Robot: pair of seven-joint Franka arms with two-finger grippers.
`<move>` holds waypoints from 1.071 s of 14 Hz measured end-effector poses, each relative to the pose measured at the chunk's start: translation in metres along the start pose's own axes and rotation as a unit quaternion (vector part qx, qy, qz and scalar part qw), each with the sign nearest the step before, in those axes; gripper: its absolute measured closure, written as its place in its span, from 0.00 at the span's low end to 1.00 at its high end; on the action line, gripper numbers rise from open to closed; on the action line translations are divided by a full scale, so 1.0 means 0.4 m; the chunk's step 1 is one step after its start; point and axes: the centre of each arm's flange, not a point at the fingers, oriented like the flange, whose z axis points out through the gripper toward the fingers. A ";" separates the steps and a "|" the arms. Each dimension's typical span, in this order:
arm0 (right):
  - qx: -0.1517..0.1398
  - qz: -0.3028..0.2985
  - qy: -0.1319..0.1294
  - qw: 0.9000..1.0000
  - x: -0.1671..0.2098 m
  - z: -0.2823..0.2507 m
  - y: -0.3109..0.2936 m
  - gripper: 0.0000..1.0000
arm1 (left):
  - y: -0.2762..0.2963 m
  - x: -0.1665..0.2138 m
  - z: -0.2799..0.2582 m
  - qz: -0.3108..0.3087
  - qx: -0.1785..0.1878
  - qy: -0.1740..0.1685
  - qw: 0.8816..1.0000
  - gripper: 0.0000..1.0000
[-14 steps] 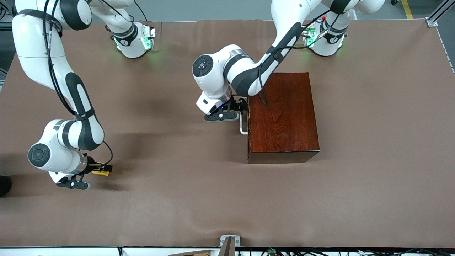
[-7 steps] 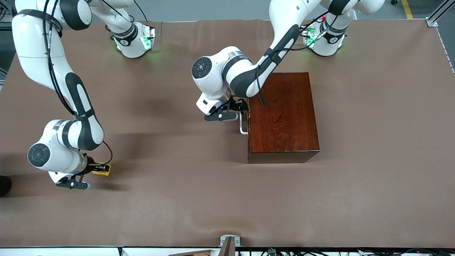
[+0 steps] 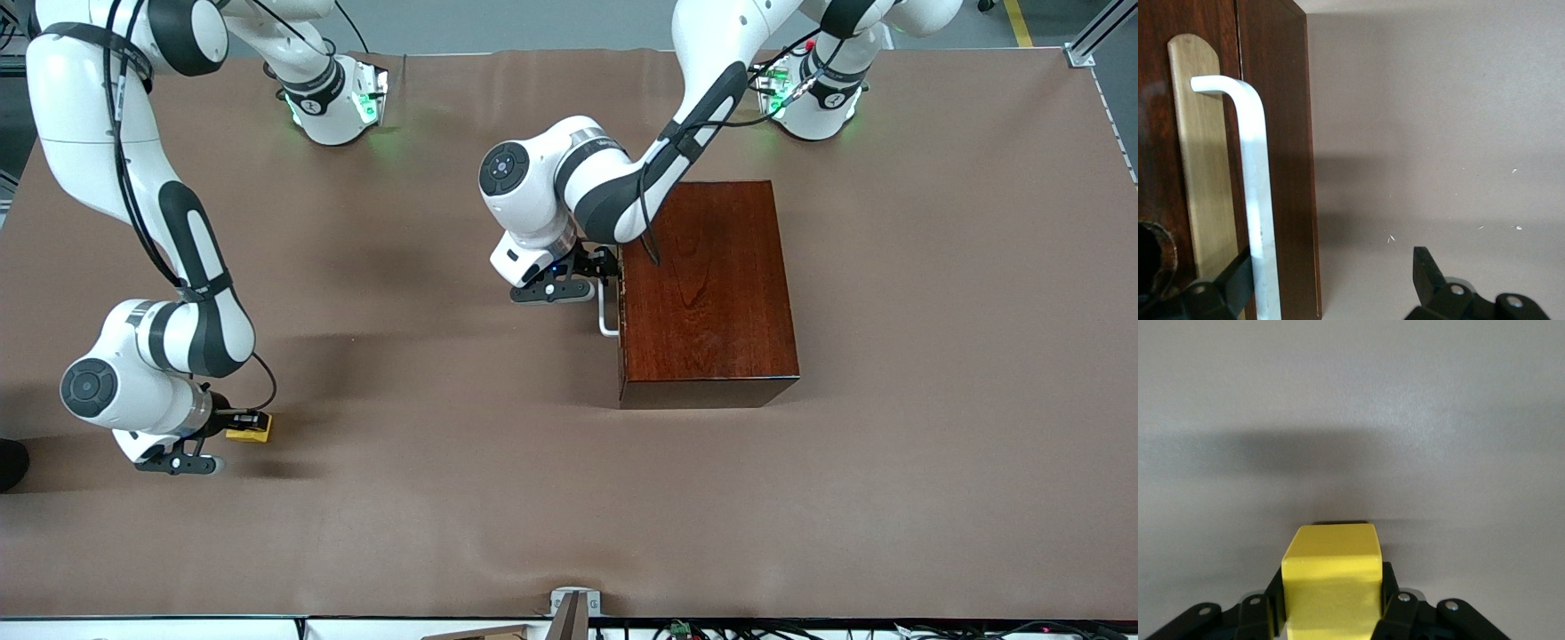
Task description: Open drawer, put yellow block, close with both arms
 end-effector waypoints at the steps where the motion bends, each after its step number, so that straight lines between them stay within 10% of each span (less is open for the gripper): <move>1: 0.000 -0.003 0.008 1.000 0.011 -0.015 -0.003 0.44 | 0.002 0.001 -0.002 0.000 -0.003 0.002 1.000 0.00; 15: -0.030 -0.011 0.046 0.998 0.058 -0.174 0.079 0.44 | 0.050 0.008 -0.049 -0.005 -0.080 0.043 0.996 0.00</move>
